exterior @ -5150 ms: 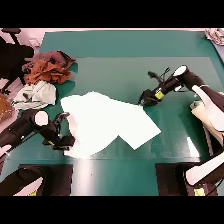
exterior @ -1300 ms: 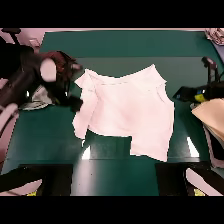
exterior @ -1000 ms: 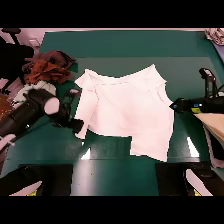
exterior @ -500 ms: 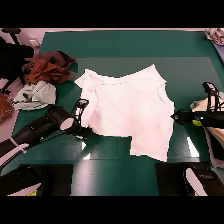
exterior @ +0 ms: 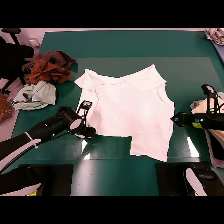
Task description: Fold the shirts.
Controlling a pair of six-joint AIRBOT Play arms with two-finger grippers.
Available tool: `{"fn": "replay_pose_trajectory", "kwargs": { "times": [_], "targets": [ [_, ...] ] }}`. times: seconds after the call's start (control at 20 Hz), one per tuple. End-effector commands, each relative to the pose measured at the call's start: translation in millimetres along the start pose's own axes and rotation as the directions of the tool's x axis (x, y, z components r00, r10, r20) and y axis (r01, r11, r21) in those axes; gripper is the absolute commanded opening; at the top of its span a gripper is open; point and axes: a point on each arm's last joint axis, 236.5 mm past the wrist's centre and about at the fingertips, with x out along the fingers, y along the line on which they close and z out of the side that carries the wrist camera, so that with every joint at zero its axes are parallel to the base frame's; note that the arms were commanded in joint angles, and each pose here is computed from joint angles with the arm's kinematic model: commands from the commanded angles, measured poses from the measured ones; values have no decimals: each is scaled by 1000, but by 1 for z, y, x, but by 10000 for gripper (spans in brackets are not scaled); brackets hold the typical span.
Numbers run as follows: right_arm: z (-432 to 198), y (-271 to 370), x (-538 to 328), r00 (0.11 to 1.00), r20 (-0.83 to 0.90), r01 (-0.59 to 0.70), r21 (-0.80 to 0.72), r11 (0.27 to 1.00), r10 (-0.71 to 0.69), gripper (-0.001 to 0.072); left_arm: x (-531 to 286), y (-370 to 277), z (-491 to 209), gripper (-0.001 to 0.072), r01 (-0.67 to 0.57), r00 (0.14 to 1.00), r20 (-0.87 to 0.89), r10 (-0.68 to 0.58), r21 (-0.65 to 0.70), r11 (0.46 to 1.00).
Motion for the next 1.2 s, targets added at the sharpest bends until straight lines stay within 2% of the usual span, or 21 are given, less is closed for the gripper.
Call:
{"fn": "replay_pose_trajectory", "kwargs": {
  "times": [0.0,0.05,0.15,0.2,0.3,0.35,0.65,0.95,1.15],
  "targets": [
    [-3,0,0,1000,-10,-1,1,1000,1,605,4,25,-4,492,-109,994,-23,110,30,994],
    [-2,0,0,1000,-10,0,1,1000,0,605,3,32,-6,407,-136,990,-32,137,38,990],
    [-2,0,0,1000,-9,0,1,1000,0,604,2,35,-7,404,-151,988,-33,153,45,987],
    [-2,0,0,1000,-9,0,1,1000,0,605,2,35,-6,247,-150,988,-31,152,48,987],
    [-2,0,0,1000,-10,0,1,1000,0,604,2,34,-4,185,-146,989,-22,148,48,988],
    [-2,0,0,1000,-10,0,1,1000,0,604,2,35,-5,43,-148,988,-25,149,51,988],
    [-2,-1,0,1000,-10,4,-1,1000,-4,604,-35,39,5,26,-152,988,33,151,40,988],
    [-2,-7,9,999,-35,15,10,1000,-15,605,-144,27,41,26,12,950,312,3,-45,999],
    [-10,-17,32,991,-132,27,78,997,-17,625,-155,29,48,26,26,934,356,-1,-65,998]
  ]
}}
